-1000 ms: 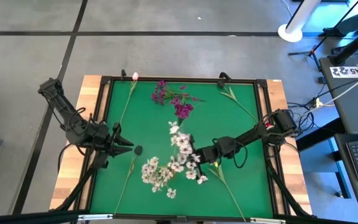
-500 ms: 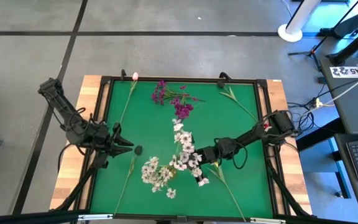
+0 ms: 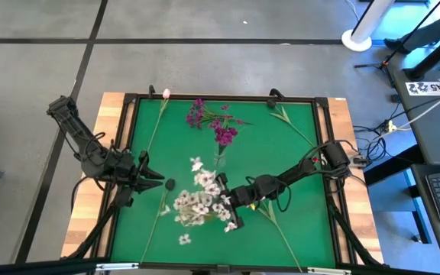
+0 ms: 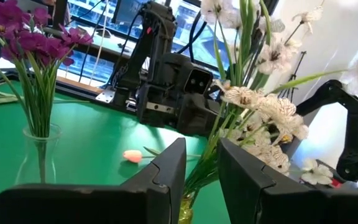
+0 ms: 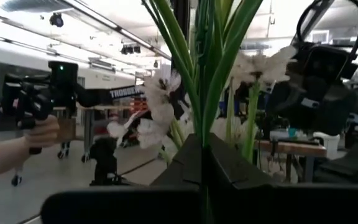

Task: Sort flowers into vase by color
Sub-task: Put the white flowers into the yellow vase

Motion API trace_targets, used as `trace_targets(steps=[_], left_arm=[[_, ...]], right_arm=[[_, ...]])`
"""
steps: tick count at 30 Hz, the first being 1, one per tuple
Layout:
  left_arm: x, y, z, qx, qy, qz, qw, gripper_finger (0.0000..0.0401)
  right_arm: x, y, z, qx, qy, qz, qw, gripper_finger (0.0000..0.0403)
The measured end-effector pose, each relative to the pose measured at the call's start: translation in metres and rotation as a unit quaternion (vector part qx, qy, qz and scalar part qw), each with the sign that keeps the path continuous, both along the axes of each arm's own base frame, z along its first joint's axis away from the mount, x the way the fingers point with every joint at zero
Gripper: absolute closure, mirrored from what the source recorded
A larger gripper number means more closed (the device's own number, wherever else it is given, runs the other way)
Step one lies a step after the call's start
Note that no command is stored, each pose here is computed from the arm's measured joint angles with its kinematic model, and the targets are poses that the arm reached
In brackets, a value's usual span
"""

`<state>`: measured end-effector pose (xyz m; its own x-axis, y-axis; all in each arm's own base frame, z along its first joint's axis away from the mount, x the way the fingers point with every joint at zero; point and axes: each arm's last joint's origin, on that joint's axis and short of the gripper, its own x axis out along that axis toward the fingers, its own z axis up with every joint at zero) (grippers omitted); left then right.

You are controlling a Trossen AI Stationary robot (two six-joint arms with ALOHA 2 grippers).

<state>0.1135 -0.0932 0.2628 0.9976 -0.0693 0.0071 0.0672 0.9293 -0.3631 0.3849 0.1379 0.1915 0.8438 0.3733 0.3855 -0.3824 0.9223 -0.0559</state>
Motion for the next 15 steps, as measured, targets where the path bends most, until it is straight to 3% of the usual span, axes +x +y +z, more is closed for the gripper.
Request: trace_targets(steps=[5, 15], left_arm=[[0.0, 0.0, 0.0, 0.001, 0.001, 0.0, 1.0, 0.0314], [0.0, 0.0, 0.0, -0.004, 0.001, 0.0, 1.0, 0.0314]], right_arm=[[0.001, 0.0, -0.001, -0.003, 0.008, 0.0, 1.0, 0.0401], [-0.006, 0.0, 0.021, 0.002, -0.044, 0.03, 0.999, 0.04]])
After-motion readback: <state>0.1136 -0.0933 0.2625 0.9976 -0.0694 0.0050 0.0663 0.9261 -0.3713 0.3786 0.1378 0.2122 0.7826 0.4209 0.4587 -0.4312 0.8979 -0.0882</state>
